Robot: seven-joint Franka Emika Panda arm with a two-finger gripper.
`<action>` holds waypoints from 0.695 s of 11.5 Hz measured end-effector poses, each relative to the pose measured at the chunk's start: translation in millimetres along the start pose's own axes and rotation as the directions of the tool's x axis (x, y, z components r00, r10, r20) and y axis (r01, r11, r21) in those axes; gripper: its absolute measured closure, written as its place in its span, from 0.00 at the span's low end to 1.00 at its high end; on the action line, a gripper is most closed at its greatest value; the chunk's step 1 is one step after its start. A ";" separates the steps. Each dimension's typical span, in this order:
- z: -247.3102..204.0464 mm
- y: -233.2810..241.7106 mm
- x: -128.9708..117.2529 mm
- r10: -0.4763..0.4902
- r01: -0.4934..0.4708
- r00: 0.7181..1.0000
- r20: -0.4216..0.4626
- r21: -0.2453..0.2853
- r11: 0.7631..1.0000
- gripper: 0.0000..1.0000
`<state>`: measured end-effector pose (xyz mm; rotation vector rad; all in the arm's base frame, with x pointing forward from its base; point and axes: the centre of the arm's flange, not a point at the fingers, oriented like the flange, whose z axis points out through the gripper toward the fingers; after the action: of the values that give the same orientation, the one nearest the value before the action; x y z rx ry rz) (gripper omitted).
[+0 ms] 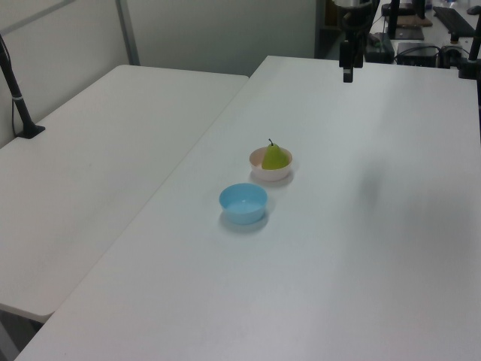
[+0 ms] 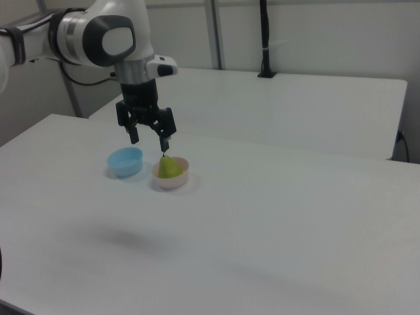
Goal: Pick up a pear from the bowl
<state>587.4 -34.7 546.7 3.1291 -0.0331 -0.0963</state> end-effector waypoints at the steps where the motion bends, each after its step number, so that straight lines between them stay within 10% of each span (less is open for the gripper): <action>1: 0.0 1.6 -0.1 0.003 -0.003 1.000 0.000 0.000 1.000 0.00; 8: 3.2 -1.6 1.7 -0.005 0.005 1.000 0.005 0.009 1.000 0.00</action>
<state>588.9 -33.2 543.4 3.1384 -0.0264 -0.1041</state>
